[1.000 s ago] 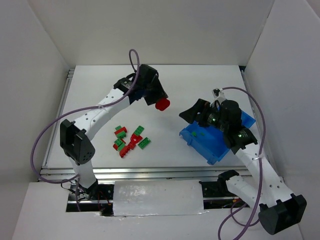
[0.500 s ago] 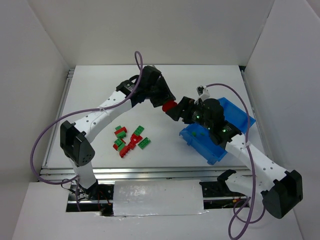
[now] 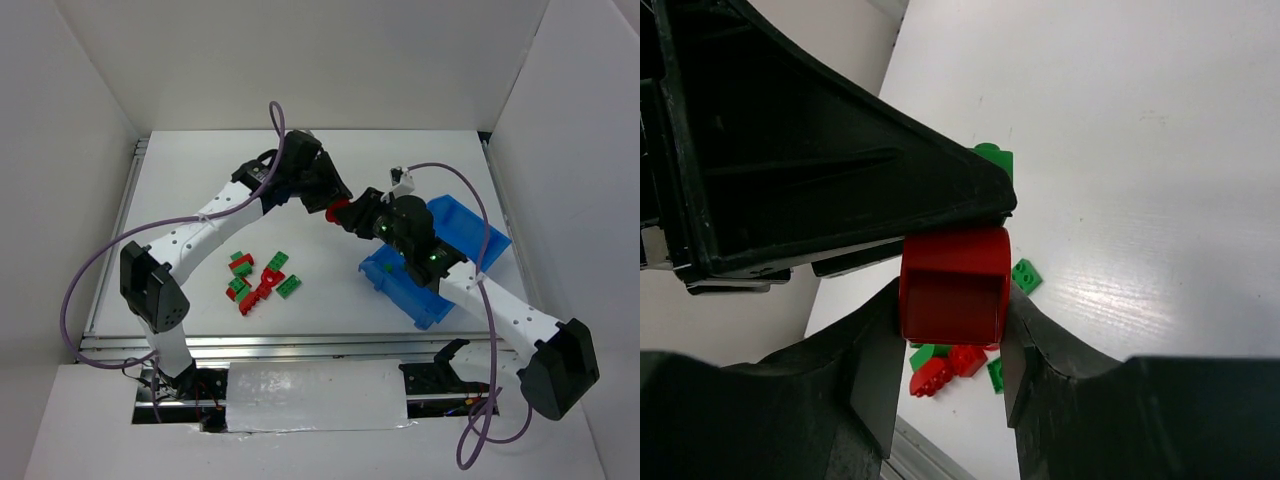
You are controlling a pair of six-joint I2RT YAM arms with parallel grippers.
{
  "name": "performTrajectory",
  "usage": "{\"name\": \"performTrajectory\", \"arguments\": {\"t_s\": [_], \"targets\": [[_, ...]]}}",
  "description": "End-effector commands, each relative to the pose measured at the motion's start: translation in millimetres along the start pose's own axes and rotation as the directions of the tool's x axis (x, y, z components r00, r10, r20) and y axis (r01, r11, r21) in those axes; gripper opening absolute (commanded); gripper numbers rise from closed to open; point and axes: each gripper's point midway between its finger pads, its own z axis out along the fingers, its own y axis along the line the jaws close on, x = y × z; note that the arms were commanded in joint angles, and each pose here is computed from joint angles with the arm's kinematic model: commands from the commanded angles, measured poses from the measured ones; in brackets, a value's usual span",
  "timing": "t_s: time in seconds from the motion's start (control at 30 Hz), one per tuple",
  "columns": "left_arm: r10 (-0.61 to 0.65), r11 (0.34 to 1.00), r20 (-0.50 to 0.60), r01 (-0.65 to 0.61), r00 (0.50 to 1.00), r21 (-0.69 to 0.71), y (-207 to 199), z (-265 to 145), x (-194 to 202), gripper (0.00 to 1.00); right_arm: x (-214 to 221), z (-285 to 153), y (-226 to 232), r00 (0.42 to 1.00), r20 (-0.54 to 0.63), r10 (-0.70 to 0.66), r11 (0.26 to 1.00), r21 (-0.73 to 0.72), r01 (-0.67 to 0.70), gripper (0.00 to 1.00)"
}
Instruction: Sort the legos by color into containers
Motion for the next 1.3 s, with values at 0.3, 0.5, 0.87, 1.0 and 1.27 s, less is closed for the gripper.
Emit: {"name": "performTrajectory", "arguments": {"t_s": [0.3,0.5,0.87,1.0,1.27], "targets": [[0.048,0.999,0.103,-0.050,0.993,0.010,8,-18,-47,0.00,-5,-68,16,0.988,0.086,-0.126,0.979,-0.150,0.138,0.00],[0.092,0.996,0.111,-0.092,0.990,-0.010,17,-11,-50,0.00,-43,-98,-44,0.973,0.224,-0.063,0.976,0.215,0.014,0.00],[0.337,0.939,0.020,-0.337,0.941,0.062,0,-12,-4,0.00,-106,-160,-219,0.954,0.300,-0.025,0.405,0.875,-0.264,0.01],[0.436,0.890,-0.033,-0.425,0.899,0.166,-22,-5,26,0.00,-102,-162,-243,0.951,0.309,0.016,0.341,0.892,-0.295,0.16],[0.558,0.793,-0.044,-0.517,0.829,0.322,-48,15,64,0.00,-127,-164,-235,0.926,0.377,0.010,0.379,0.856,-0.352,0.95]]}}
